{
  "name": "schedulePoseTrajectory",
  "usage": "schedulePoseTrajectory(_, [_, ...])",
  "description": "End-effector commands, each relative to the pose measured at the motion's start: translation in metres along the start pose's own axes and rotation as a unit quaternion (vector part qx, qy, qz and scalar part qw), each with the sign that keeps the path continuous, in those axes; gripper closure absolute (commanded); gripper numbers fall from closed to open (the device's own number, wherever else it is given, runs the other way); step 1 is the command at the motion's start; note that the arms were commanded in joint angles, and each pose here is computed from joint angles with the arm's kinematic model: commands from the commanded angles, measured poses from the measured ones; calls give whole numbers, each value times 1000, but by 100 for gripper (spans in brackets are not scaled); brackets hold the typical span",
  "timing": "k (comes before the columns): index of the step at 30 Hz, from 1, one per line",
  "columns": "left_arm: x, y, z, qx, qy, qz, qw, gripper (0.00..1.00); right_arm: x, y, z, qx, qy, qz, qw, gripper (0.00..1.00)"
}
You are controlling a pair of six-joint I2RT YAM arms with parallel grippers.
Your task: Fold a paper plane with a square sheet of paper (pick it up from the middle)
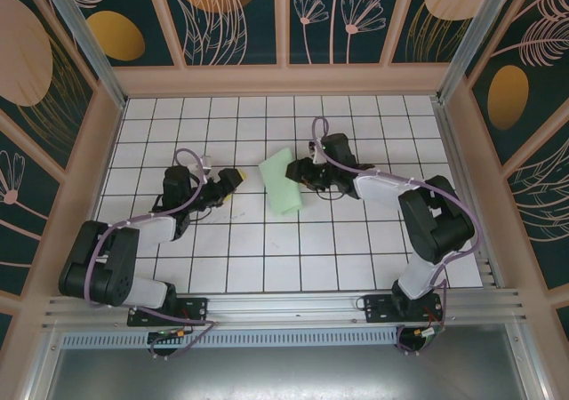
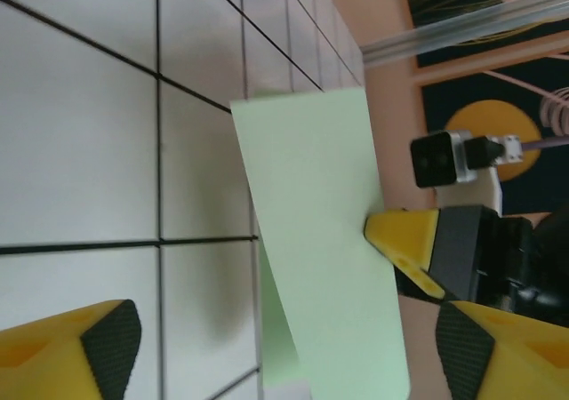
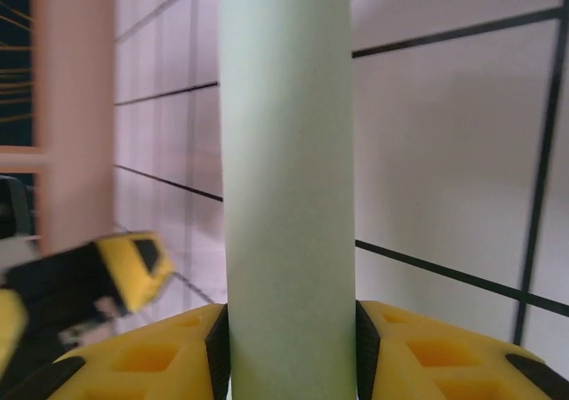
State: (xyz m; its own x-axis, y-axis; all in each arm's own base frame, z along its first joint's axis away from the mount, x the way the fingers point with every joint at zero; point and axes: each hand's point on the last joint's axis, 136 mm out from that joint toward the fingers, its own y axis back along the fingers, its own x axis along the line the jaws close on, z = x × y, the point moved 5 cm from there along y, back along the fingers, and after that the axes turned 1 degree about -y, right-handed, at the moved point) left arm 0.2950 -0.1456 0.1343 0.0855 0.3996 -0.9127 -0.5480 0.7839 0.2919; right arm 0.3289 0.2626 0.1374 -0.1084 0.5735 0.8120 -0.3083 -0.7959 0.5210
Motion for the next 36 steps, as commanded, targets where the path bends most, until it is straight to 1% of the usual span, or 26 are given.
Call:
schedulePoseTrajectory(1, [-27,-3,-3,13,-5,-85,996,17,29,13,4,10,-11,105,994,57])
schedulePoseTrajectory(4, [-37,-9,-9,26,4,-116,993,22,33,17,5,12,-33,133,990,57])
schedulePoseTrajectory(7, [-49,-13,-13,29,12,-152,988,28,34,17,5,15,-53,144,988,57])
schedulePoseTrajectory(11, [-53,-21,-14,27,29,-172,984,35,37,17,4,16,-76,166,983,58])
schedulePoseTrajectory(14, [-55,-25,-15,25,39,-185,982,41,36,18,4,15,-82,168,982,57])
schedulePoseTrajectory(18, [-56,-32,-15,28,42,-186,981,50,34,18,3,17,-88,166,982,57])
schedulePoseTrajectory(23, [-52,-36,-14,20,47,-176,983,58,30,16,0,20,-97,166,981,57])
schedulePoseTrajectory(24, [-44,-40,-15,22,55,-168,984,60,30,15,-1,21,-98,165,981,57])
schedulePoseTrajectory(28, [-43,-40,-14,17,58,-170,984,68,27,11,-3,23,-102,157,982,57])
schedulePoseTrajectory(31, [-39,-41,-14,12,60,-161,985,74,25,4,-8,27,-105,148,983,57])
schedulePoseTrajectory(33, [-35,-42,-13,6,60,-147,987,80,24,-1,-12,30,-106,139,984,57])
schedulePoseTrajectory(36, [-32,-43,-12,-1,55,-131,990,87,19,-8,-15,29,-107,115,987,57])
